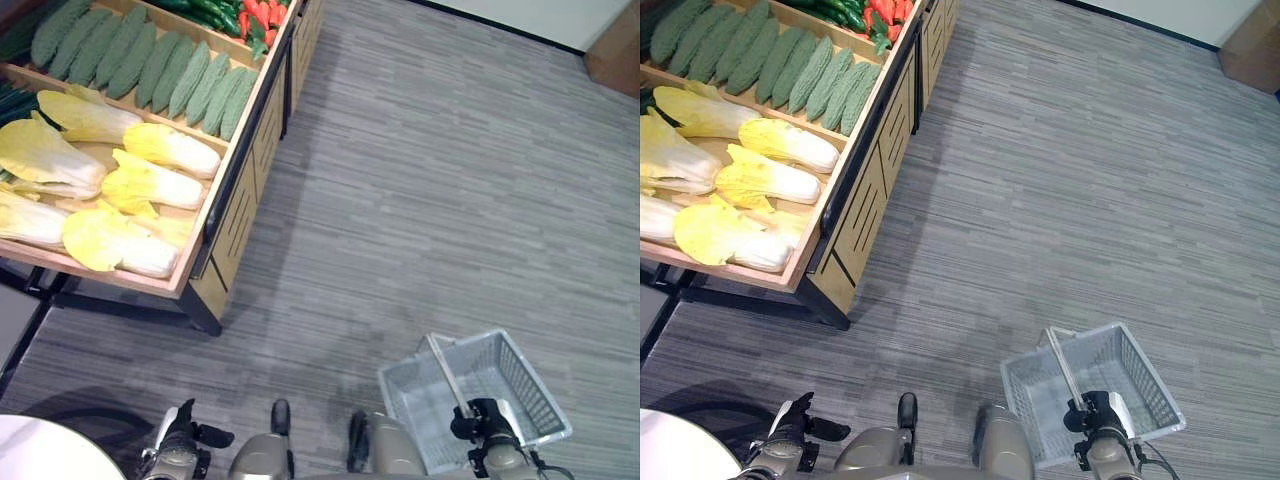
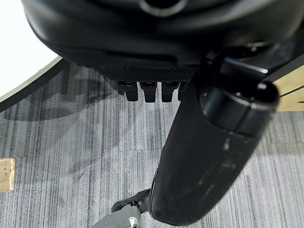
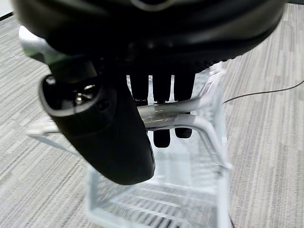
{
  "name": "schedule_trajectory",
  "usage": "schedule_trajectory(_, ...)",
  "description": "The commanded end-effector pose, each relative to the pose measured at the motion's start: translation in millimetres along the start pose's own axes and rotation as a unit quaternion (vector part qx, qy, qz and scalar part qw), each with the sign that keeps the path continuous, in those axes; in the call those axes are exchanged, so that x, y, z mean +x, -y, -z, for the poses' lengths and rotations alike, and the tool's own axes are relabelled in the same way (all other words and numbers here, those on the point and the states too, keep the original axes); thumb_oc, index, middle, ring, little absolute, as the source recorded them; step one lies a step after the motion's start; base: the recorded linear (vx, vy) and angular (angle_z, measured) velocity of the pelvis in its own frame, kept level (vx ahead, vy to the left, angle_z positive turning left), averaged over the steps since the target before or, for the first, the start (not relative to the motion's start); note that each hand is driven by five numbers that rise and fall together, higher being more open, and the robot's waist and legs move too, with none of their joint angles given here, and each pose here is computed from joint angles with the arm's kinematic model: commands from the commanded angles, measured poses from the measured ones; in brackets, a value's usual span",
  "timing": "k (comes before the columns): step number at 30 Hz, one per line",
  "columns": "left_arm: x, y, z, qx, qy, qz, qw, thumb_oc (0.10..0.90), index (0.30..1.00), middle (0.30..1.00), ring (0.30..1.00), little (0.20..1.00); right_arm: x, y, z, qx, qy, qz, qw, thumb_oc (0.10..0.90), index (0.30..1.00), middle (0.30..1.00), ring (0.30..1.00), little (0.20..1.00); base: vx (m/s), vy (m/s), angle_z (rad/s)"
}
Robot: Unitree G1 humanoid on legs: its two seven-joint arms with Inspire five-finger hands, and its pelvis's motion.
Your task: Get the vegetables into the basket
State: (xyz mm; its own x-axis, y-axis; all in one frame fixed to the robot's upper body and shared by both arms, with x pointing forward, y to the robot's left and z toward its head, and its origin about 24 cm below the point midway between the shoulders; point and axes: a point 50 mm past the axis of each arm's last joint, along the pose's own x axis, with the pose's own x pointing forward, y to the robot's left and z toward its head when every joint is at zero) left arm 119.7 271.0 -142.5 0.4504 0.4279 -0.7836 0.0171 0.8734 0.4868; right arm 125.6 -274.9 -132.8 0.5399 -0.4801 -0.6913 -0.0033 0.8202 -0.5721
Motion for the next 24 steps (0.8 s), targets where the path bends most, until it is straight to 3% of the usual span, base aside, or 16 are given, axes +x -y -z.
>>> schedule_trajectory(1, -0.5, -4.9, 5.9, 0.001, -0.006, -0.015, 1.000, 0.900, 1.000, 1.000, 1.000, 1.000, 7.5, 33.0, -22.6, 0.019, 0.056, 0.058, 0.997, 0.400, 0.300, 0.300, 0.300, 0.300, 0.45, -0.231, 0.36)
schedule_trajectory(11, -6.0, 10.9, 19.4, -0.032, -0.029, 0.006, 0.999, 0.900, 1.000, 1.000, 1.000, 1.000, 7.1, 40.9, -9.4, -0.016, 0.041, 0.050, 0.998, 0.400, 0.300, 0.300, 0.300, 0.300, 0.31, -0.247, 0.46)
schedule_trajectory(17, -4.5, 22.0, -3.9, -0.046, 0.005, 0.018, 0.999, 0.900, 1.000, 1.000, 1.000, 1.000, 7.2, 62.7, -0.5, 0.009, 0.026, 0.094, 0.995, 0.400, 0.300, 0.300, 0.300, 0.300, 0.12, -0.282, 0.47)
schedule_trajectory(24, -3.5, 25.4, -13.8, -0.021, 0.019, 0.023, 0.999, 0.900, 1.000, 1.000, 1.000, 1.000, 5.8, 59.8, 8.3, 0.009, 0.006, 0.096, 0.995, 0.400, 0.300, 0.300, 0.300, 0.300, 0.16, -0.070, 0.58)
